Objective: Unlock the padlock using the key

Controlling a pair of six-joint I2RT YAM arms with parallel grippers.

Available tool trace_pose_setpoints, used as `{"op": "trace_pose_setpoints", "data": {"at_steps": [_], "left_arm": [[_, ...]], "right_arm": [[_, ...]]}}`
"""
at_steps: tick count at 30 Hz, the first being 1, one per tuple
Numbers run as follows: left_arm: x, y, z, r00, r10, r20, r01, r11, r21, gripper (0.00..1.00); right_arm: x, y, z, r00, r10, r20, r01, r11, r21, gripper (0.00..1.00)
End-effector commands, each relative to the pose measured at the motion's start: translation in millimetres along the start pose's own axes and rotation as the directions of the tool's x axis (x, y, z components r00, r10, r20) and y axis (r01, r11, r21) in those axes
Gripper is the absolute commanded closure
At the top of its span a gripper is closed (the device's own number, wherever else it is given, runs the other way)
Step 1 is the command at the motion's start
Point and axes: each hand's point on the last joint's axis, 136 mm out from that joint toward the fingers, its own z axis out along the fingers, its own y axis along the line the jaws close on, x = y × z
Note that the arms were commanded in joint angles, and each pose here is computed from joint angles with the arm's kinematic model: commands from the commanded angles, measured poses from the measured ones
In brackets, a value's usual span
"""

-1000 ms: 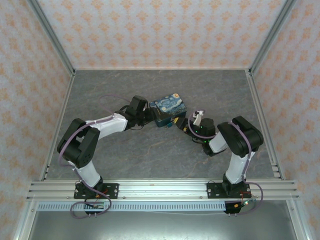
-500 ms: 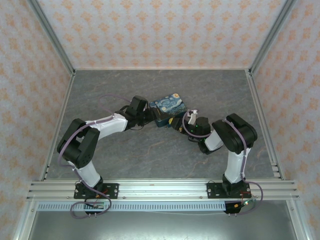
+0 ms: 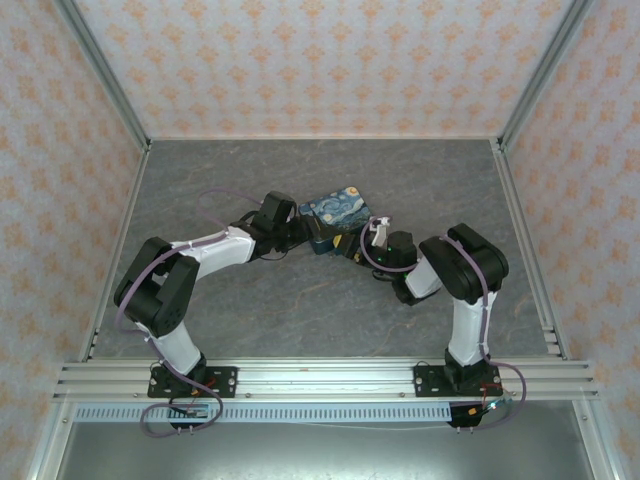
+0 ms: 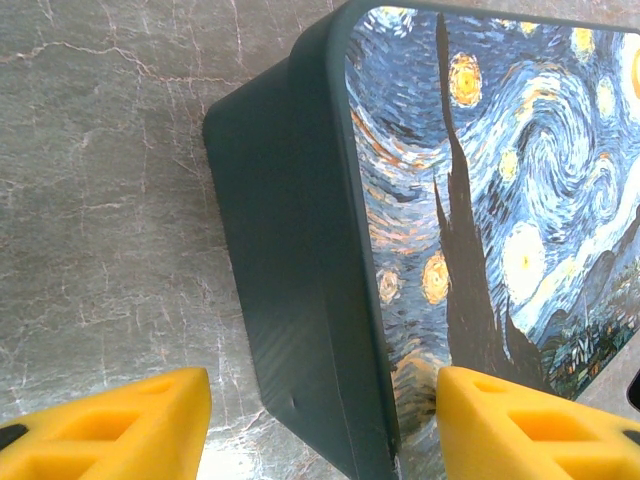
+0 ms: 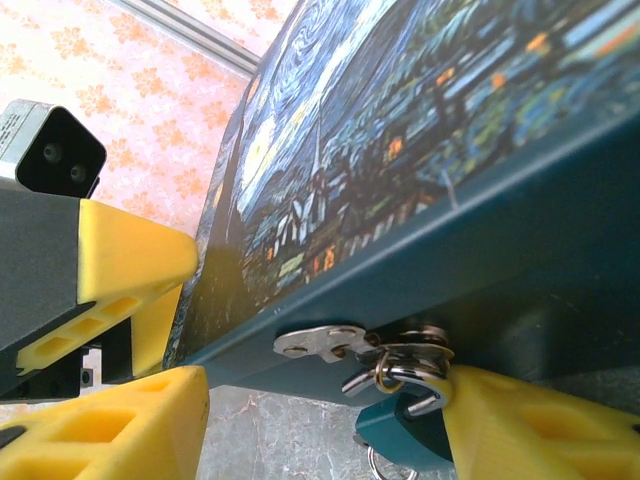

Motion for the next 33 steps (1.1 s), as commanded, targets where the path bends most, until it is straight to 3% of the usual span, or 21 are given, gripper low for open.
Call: {"op": "trace_pose_setpoints", "data": {"at_steps": [1,33], "left_arm": [[18.9,38.2,-2.9,0.999,0.004,-0.05,-0.012,0.987,-0.16,0.4],[18.0,41.5,-5.9,0.999,0.007,-0.043,-0.015,0.984,-0.177,0.4]], "right_arm": [[2.6,8.5,-2.5,0.999,-0.037,0.001,0.037,0.999,-0.033,0.41],[-2.2,6.1,-5.8,0.999,-0.041,0.023,0.041,0.999,0.002,0.89]]}}
